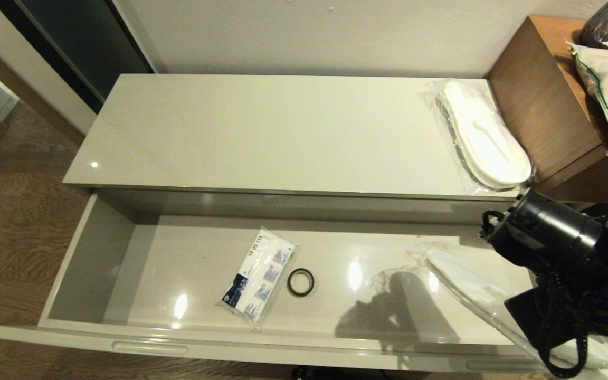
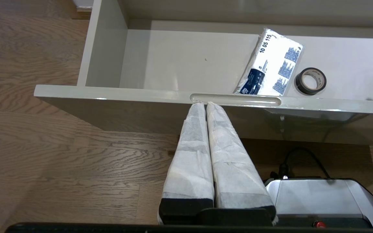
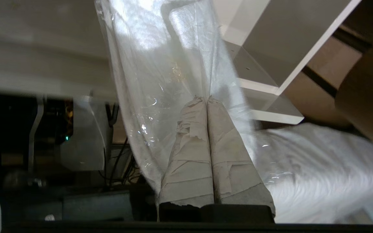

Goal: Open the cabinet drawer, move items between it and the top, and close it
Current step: Put the disposable slippers in the drawer

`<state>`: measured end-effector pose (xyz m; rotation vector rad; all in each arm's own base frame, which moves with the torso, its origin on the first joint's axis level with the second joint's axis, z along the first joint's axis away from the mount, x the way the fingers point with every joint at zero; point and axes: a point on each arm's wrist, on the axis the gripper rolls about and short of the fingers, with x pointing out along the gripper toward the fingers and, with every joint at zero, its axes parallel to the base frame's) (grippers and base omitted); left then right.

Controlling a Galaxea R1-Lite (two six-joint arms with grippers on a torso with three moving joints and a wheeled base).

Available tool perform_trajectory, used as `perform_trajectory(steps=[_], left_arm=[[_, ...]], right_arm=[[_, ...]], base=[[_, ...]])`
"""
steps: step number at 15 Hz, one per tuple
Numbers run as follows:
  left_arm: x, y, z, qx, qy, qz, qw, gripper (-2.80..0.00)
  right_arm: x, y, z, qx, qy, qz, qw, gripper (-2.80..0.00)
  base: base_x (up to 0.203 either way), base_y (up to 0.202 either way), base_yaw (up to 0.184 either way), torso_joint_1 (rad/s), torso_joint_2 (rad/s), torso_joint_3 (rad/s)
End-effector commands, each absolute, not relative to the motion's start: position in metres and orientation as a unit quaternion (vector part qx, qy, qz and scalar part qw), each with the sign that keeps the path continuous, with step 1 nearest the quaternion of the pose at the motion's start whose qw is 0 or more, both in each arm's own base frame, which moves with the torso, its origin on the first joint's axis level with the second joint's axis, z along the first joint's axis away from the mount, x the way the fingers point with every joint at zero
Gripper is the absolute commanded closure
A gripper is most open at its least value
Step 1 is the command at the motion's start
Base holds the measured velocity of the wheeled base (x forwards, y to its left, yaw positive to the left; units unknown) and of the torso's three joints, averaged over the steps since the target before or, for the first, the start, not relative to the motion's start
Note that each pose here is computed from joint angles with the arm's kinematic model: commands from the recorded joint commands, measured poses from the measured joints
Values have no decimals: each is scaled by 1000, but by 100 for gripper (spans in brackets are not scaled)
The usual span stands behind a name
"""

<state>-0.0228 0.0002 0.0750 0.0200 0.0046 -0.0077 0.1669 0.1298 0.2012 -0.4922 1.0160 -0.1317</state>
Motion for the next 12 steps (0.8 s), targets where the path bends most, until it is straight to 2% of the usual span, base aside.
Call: perform_trajectory(steps=[1, 8, 9, 12], left_arm=[[-23, 0, 75, 10, 2, -4, 1000, 0], [-23, 0, 75, 10, 2, -4, 1000, 0], [-23, 0, 75, 10, 2, -4, 1000, 0], [-23, 0, 75, 10, 2, -4, 1000, 0]], right_arm=[[186, 139, 185, -242, 497, -85, 829, 0], [250, 152, 175, -252, 433, -66, 863, 0], [253, 153, 174, -254, 426, -62, 866, -280], [252, 153, 176, -256, 421, -59, 868, -280]], base=[[0, 0, 0, 0, 0, 0], [0, 0, 0, 0, 0, 0], [0, 0, 0, 0, 0, 0], [0, 0, 0, 0, 0, 0]])
